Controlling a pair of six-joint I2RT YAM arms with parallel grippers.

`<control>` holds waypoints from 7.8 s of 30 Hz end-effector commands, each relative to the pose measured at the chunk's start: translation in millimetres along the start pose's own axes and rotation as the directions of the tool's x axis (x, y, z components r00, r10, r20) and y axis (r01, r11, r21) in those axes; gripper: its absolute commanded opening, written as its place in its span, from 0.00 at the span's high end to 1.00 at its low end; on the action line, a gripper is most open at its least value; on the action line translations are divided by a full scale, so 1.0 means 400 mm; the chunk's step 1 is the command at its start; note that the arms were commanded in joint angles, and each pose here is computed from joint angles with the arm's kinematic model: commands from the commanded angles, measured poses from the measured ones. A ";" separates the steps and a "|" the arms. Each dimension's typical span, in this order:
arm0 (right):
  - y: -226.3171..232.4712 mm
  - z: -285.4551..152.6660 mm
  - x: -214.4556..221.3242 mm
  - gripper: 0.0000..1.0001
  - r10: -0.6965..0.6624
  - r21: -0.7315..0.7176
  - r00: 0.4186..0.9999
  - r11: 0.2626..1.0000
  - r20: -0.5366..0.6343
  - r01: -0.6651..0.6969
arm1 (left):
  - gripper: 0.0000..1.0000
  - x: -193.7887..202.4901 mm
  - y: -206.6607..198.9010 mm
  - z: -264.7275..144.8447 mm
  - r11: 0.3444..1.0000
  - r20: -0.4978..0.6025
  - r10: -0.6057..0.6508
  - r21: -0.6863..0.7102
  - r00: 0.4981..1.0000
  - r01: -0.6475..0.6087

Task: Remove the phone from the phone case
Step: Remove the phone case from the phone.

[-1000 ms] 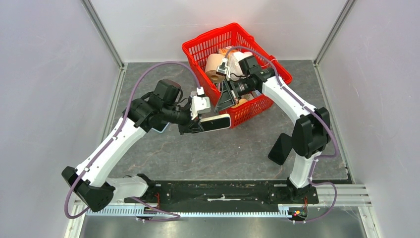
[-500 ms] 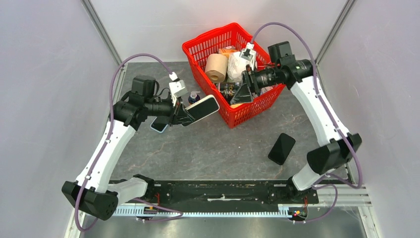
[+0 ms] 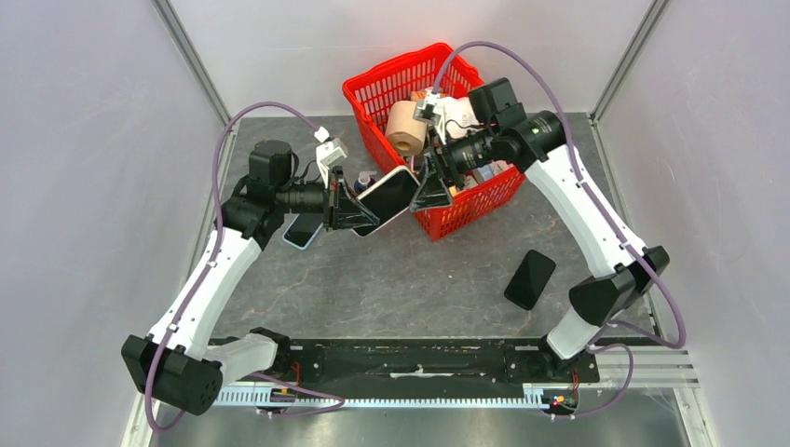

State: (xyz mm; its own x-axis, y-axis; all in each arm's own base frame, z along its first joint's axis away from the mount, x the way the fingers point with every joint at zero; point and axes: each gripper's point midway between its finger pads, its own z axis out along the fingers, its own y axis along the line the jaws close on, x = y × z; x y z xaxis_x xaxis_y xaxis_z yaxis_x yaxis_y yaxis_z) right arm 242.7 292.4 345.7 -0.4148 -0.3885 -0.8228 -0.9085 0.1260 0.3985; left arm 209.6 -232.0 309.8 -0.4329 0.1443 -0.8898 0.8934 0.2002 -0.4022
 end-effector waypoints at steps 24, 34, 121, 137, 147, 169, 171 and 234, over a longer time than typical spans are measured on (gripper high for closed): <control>0.034 0.049 0.016 1.00 -0.197 0.051 0.965 0.977 -0.174 0.209 | 0.45 0.145 -0.014 0.061 0.990 -0.240 0.074 0.132 0.968 -0.043; 0.044 0.061 0.016 0.71 -0.145 0.036 0.977 0.988 -0.156 0.152 | 0.98 0.165 -0.014 0.074 0.988 -0.267 0.088 0.149 0.960 -0.049; -0.108 0.242 0.113 1.00 0.598 -0.368 0.778 0.692 -0.192 -0.622 | 0.98 0.056 0.091 0.043 0.580 -0.636 0.513 -0.238 0.576 -0.779; -0.098 0.133 0.057 0.52 0.297 -0.099 0.951 0.947 -0.087 -0.305 | 0.98 0.075 0.054 0.007 0.690 -0.557 0.478 -0.240 0.679 -0.683; -0.049 -0.014 -0.016 0.27 0.039 0.107 0.999 0.994 -0.013 -0.037 | 0.98 0.041 0.003 -0.058 0.795 -0.403 0.417 -0.274 0.815 -0.542; 0.079 -0.020 -0.017 0.13 -0.232 0.072 0.968 0.968 -0.092 0.239 | 0.98 0.007 -0.097 -0.047 0.951 -0.178 0.280 -0.081 0.943 -0.298; 0.091 -0.012 -0.025 0.15 -0.233 0.049 0.969 0.970 -0.082 0.238 | 0.98 0.008 -0.093 -0.042 0.953 -0.176 0.274 -0.080 0.946 -0.291; 0.342 0.081 0.128 1.00 -0.411 -0.465 0.891 0.838 -0.191 0.286 | 0.98 0.171 -0.218 0.003 0.555 -0.067 0.761 0.581 0.645 -0.595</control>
State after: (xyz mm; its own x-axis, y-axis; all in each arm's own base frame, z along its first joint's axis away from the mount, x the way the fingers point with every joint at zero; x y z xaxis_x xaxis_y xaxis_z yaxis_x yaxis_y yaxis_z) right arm 109.9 306.8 333.3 0.0130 -0.6325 -0.7744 -0.9083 -0.3313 0.2553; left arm 114.3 -217.9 266.9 0.0809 0.5083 -0.8573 0.9406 -0.3235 -0.1030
